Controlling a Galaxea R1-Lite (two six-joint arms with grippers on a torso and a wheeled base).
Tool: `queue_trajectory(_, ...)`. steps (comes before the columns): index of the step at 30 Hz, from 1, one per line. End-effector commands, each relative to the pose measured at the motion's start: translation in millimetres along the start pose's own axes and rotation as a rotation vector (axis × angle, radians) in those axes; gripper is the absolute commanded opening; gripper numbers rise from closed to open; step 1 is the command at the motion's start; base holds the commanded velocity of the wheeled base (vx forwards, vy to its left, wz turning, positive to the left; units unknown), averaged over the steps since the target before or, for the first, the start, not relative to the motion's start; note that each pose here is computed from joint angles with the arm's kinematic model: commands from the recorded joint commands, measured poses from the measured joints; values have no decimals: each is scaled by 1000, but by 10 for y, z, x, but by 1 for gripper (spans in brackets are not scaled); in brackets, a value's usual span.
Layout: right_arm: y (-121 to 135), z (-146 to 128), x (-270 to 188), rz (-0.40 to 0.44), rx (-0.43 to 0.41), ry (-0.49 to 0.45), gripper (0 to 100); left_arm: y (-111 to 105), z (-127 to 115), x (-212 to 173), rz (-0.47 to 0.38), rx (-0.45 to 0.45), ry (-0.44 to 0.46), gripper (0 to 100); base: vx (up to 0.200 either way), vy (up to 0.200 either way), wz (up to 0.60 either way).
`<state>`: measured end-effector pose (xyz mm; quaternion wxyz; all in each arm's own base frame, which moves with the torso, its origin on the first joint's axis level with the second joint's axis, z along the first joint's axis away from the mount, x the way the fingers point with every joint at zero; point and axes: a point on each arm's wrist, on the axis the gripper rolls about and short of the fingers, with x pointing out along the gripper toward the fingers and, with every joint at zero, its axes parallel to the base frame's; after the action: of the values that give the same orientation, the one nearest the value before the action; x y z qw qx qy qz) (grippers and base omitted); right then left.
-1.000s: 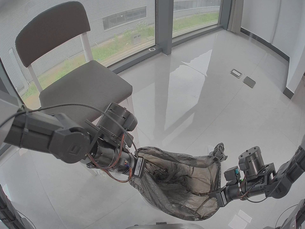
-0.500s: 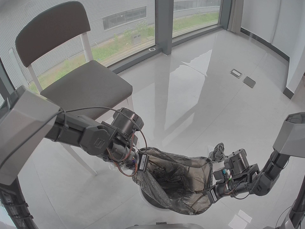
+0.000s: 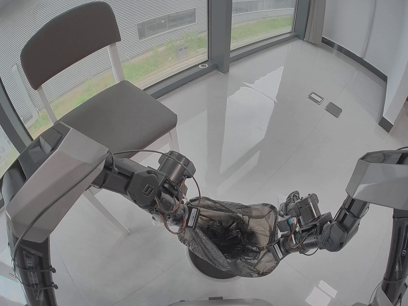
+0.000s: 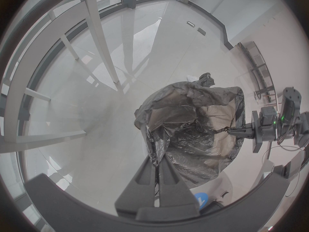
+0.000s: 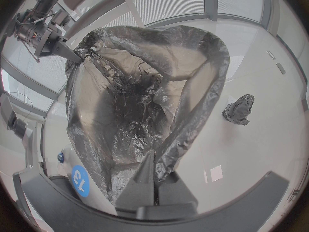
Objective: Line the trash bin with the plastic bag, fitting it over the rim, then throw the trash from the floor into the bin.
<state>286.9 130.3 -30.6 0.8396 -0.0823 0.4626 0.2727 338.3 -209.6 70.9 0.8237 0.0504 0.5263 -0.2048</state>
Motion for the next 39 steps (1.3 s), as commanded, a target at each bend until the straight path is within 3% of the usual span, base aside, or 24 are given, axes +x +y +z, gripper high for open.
queue_trajectory(1, -76, 27, 85, -8, -3, 20, 0, 84, -18, 2, 22, 5, 17, 0, 0, 0, 0)
queue_trajectory(5, -102, 112, 103, -11, 0, 32, 0, 97, -54, -17, 35, 18, 60, 0, 0, 0, 0)
queue_trajectory(19, -207, 181, 128, -88, 23, 14, 0, 78, 41, -53, 30, 6, 25, 0, 0, 0, 0)
queue_trajectory(29, -45, 289, 59, -58, -39, -34, 0, 74, 21, -166, 29, 4, 18, 0, 0, 0, 0)
queue_trajectory(30, -41, 299, 64, -58, -45, -38, 100, 74, 19, -172, 29, 2, 19, 0, 0, 0, 0)
queue_trajectory(39, -96, 340, 92, -81, -28, -52, 100, 61, -21, -114, 34, 7, 57, 0, 0, 0, 0)
